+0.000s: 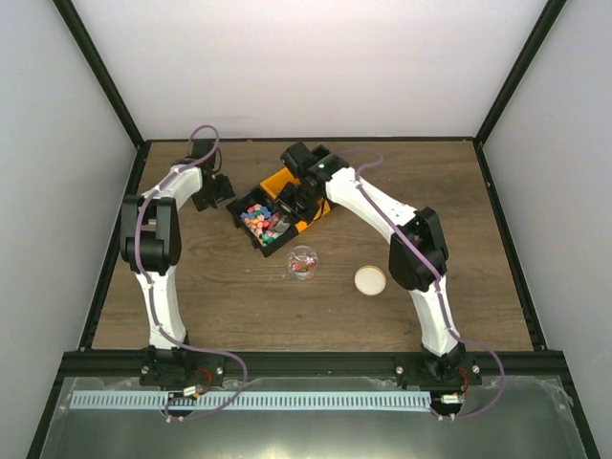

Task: Pack the candies
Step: Move the storage box to the center of the board, then scoop the fake candies from the storage box.

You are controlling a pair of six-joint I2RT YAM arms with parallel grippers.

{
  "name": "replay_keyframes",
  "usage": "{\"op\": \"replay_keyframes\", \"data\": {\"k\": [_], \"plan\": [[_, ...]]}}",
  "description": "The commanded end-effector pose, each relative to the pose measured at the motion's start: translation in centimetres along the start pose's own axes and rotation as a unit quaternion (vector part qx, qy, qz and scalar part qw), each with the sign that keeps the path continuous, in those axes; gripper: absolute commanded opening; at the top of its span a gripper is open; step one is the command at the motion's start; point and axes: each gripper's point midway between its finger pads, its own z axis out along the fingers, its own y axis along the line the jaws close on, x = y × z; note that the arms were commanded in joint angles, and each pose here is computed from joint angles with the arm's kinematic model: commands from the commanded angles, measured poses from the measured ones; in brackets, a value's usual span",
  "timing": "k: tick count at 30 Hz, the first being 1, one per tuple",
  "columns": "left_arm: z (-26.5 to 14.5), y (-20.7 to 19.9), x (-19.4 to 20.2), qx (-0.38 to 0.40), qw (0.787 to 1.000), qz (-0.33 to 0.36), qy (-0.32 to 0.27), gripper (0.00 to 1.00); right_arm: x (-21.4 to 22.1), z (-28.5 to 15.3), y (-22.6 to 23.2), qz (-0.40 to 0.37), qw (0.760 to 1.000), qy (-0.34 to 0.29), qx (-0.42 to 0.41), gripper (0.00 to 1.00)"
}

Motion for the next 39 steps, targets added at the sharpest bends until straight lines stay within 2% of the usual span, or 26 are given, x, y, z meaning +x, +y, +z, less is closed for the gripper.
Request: {"op": "replay_keyframes", "data": {"k": [1, 6, 9, 13, 21, 29, 39], "plan": [[-3.3, -1.1, -1.9, 0.029, 0.999, -0.004, -0.034, 0.73, 0.5, -2.4, 0.3, -0.028, 0.999, -0.027, 0.026, 0.01], [-3.4, -1.0, -2.1, 0.024, 0.999, -0.005, -0.036, 0.74, 2.1, -4.7, 0.1, -0.038, 0.998, -0.037, 0.039, 0.01], [-3.1, -1.0, -1.9, 0.022, 0.999, -0.005, -0.033, 0.74, 2.5, -4.6, -1.0, -0.036, 0.997, -0.026, 0.058, 0.01], [-3.0, -0.9, -1.7, 0.021, 0.999, -0.005, -0.031, 0.74, 3.0, -3.0, -2.0, -0.035, 0.996, -0.002, 0.082, 0.01], [-3.0, -1.3, -1.2, 0.026, 0.999, -0.004, -0.027, 0.74, 1.8, -0.6, -1.6, -0.044, 0.994, -0.001, 0.105, 0.01], [-2.4, -1.7, -0.5, 0.030, 0.999, -0.001, -0.015, 0.74, 1.1, 3.2, -3.5, -0.044, 0.989, 0.012, 0.141, 0.01], [-1.2, -1.5, 1.1, 0.031, 1.000, 0.001, 0.007, 0.74, 1.7, 8.2, -2.5, -0.067, 0.992, 0.058, 0.092, 0.01]]}}
